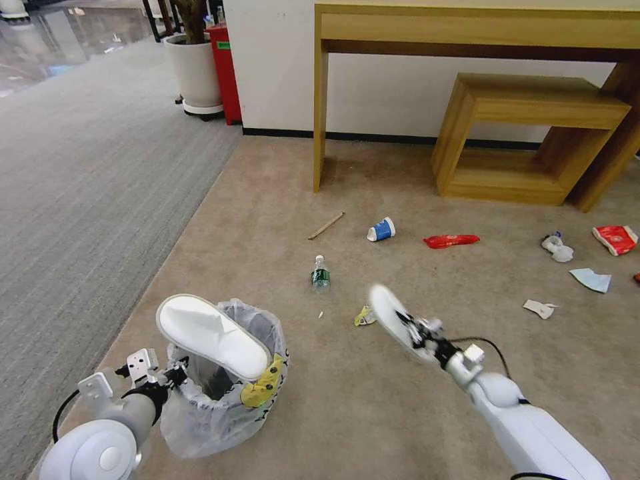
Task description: Pick up the trash bin and place the garbage on the floor into it.
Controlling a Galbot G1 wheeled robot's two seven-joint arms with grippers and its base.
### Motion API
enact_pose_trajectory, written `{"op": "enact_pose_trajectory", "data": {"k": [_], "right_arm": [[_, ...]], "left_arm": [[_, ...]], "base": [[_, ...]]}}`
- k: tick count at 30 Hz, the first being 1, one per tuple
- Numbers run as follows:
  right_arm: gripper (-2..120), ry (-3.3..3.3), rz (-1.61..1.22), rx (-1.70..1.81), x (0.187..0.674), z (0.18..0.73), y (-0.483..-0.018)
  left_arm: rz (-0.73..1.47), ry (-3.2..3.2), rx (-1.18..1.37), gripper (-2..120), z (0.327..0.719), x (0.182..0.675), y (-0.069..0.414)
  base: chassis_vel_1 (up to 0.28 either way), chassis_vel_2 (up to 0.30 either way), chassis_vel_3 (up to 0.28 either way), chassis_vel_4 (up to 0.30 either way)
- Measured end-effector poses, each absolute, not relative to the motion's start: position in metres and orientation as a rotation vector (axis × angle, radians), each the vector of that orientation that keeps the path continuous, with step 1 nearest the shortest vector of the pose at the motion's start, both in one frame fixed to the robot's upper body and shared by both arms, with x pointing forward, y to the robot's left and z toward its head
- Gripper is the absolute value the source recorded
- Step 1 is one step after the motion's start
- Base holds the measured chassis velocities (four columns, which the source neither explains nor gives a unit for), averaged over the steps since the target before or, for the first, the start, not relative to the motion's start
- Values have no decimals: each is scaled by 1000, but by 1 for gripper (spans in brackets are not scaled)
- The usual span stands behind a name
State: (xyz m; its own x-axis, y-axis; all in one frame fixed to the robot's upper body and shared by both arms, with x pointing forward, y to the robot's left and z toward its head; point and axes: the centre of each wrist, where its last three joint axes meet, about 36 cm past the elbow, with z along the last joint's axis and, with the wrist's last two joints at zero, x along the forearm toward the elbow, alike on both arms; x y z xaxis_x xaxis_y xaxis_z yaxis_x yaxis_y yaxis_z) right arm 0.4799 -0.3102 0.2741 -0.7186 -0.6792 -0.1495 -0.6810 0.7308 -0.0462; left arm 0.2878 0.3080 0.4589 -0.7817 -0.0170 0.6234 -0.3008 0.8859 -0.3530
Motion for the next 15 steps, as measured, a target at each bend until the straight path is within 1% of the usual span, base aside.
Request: {"op": "enact_pose_trajectory", "data": {"k": [1,2,3,4,5,6,7,8,10,11,13,15], "right_arm": [[0,2660,102,-1156,487,302,-279],[0,2660,102,-1156,487,302,-279],[0,2585,152,-1193,490,321,-257],[0,2561,166,-1204,491,327,-250],[0,2462,228,-1248,494,352,-220],[0,2416,264,-1270,494,364,-203],[0,2416,264,-1270,494,364,-203],[0,2391,288,-1280,494,371,-194],[0,2287,391,-1326,492,394,-154],[0,2287,391,-1326,492,394,-154],[0,2231,438,-1360,492,405,-133],[0,2204,464,-1376,492,410,-124]], "left_arm": [[585,-2415,224,1,460,288,307],[585,-2415,224,1,460,288,307],[585,-2416,225,1,461,288,307],[585,-2417,225,1,461,288,307],[587,-2417,223,1,461,287,306],[589,-2417,223,1,461,287,305],[589,-2417,223,1,461,287,305],[590,-2417,223,1,461,287,305],[593,-2416,225,1,462,286,304],[593,-2416,225,1,462,286,304],[596,-2416,227,1,462,286,303],[598,-2416,228,1,462,286,303]], "base": [[0,0,0,0],[0,0,0,0],[0,0,0,0],[0,0,0,0],[0,0,0,0],[0,0,0,0],[0,0,0,0],[0,0,0,0],[0,0,0,0],[0,0,0,0],[0,0,0,0],[0,0,0,0]]}}
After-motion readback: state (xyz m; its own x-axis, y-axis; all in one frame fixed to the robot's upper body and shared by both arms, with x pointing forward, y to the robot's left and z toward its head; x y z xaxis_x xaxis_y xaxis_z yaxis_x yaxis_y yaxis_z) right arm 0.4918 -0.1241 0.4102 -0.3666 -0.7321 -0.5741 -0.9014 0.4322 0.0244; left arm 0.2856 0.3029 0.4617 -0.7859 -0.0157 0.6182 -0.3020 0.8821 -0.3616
